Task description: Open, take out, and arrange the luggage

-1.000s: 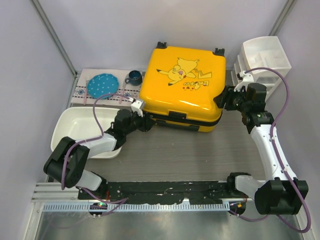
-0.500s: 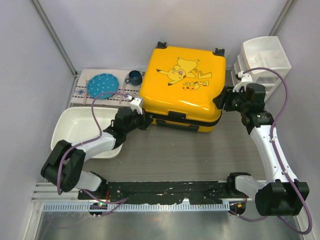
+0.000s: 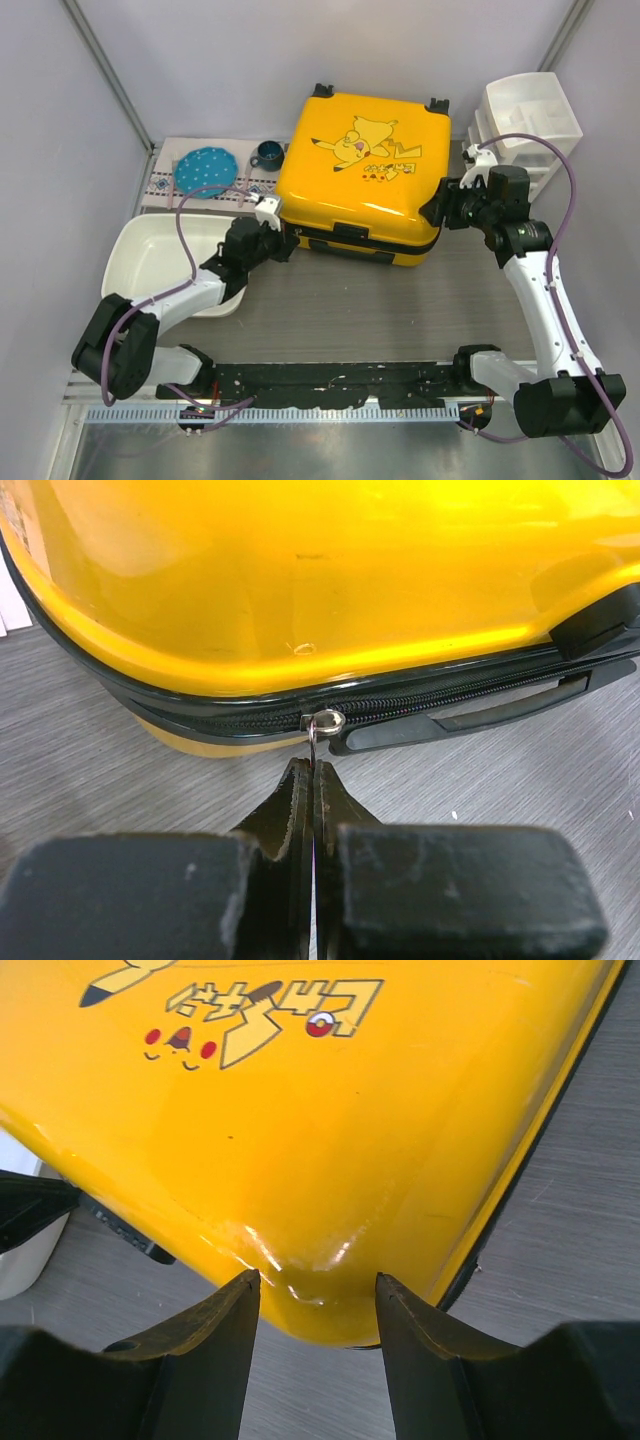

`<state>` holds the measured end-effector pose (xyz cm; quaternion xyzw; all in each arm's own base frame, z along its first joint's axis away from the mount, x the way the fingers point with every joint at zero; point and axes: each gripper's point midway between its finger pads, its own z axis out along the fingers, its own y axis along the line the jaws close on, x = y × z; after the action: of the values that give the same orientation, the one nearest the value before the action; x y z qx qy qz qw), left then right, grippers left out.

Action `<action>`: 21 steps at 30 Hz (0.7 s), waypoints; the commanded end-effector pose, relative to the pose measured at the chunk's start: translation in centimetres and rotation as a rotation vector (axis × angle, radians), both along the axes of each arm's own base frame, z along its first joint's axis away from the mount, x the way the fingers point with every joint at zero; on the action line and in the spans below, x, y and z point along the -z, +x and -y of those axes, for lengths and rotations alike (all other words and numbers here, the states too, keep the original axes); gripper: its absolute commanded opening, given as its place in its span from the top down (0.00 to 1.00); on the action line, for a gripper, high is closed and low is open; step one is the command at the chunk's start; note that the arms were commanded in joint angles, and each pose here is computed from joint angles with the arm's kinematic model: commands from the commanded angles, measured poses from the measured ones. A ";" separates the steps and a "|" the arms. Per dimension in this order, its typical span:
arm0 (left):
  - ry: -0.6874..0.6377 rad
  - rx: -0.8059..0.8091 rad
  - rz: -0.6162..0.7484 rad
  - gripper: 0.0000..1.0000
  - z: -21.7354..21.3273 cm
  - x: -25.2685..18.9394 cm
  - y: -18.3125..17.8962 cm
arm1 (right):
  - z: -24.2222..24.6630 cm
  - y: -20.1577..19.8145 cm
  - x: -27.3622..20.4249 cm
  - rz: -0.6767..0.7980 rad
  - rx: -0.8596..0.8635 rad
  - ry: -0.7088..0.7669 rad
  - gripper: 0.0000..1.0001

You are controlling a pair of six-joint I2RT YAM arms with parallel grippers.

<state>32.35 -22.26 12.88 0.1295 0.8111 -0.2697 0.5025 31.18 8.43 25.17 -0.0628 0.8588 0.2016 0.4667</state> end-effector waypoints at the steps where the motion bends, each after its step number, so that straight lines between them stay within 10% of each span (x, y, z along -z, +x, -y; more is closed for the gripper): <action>1: -0.047 -0.040 0.172 1.00 0.7 -5.0 3.2 | -3.1 -0.7 -1.9 -0.002 -0.095 0.085 0.45; 21: -0.097 -0.060 0.204 0.90 1.3 -6.6 4.3 | -5.9 -0.7 -0.2 -0.009 -0.161 0.050 0.44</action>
<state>33.34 -22.98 12.55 0.1299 0.8125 -0.2684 0.5010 30.30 13.93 26.14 -0.1179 0.8444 0.2675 0.4490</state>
